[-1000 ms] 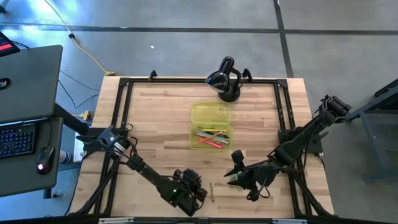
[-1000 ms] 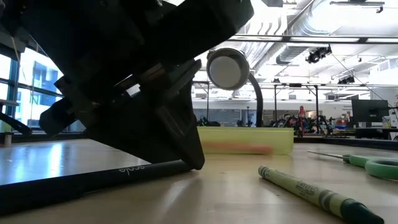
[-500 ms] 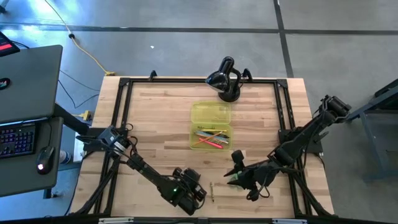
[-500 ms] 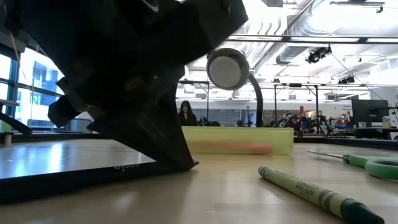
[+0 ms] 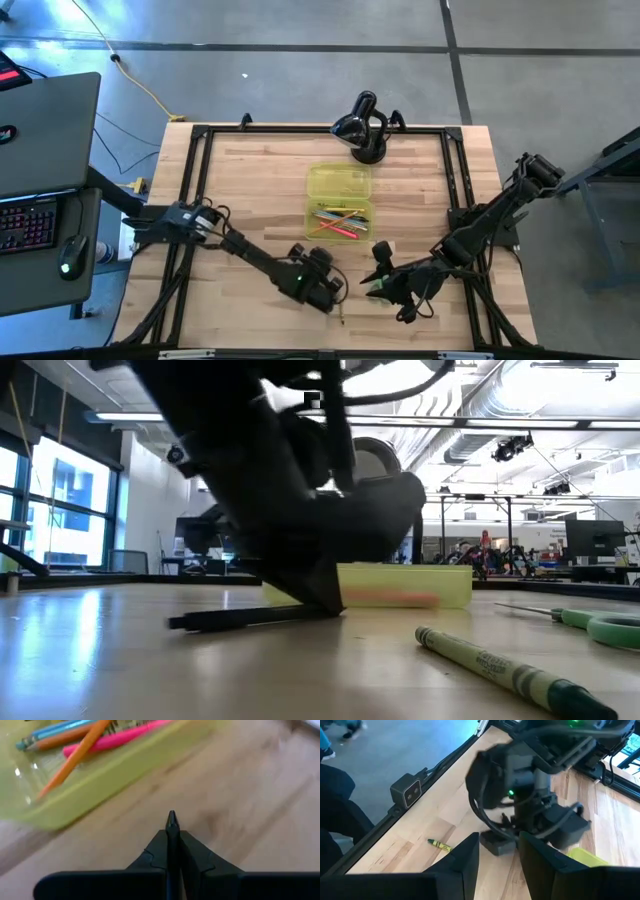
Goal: Pick & place school supplies into a supply box
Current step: Put the black pen into the yellow school supply box
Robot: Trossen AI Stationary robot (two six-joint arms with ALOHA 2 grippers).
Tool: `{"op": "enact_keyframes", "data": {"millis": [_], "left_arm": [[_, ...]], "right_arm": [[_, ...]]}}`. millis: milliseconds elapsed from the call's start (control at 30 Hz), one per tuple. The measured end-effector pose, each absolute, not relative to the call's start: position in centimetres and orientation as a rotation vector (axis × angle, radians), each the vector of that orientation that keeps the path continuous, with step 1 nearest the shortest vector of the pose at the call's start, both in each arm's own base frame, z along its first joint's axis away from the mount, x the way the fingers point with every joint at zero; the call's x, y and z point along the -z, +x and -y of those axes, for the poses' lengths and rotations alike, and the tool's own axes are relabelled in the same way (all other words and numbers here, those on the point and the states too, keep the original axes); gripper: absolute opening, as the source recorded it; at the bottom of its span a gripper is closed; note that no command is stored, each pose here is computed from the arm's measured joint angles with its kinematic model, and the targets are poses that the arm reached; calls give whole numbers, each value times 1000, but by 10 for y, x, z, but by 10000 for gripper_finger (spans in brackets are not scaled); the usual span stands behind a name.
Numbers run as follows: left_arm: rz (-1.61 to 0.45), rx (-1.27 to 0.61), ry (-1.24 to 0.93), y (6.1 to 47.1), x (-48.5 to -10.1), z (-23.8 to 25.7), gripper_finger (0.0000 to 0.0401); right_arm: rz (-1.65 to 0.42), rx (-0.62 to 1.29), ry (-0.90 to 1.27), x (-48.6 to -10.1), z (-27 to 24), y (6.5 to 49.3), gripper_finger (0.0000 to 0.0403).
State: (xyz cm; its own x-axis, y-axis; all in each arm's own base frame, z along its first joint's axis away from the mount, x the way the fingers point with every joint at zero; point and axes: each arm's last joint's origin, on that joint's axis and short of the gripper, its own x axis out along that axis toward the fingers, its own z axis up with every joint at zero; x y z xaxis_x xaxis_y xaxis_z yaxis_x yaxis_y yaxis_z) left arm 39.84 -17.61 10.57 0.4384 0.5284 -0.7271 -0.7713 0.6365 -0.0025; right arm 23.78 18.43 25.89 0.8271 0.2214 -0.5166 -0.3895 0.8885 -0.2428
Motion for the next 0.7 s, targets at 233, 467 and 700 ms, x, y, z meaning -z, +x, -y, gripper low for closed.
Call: {"op": "enact_keyframes", "data": {"millis": [233,467,700], "left_arm": [[-722,-838,-378,401,-106,175,103],[-701,-844,-319,391,-104,187,157],[-571,-883,-402,363,-75,195,157]], "right_arm": [[-500,-331,-349,-259,-184,238,117],[-501,-332,-350,-259,-184,238,117],[-501,-332,-349,-259,-184,238,117]]}}
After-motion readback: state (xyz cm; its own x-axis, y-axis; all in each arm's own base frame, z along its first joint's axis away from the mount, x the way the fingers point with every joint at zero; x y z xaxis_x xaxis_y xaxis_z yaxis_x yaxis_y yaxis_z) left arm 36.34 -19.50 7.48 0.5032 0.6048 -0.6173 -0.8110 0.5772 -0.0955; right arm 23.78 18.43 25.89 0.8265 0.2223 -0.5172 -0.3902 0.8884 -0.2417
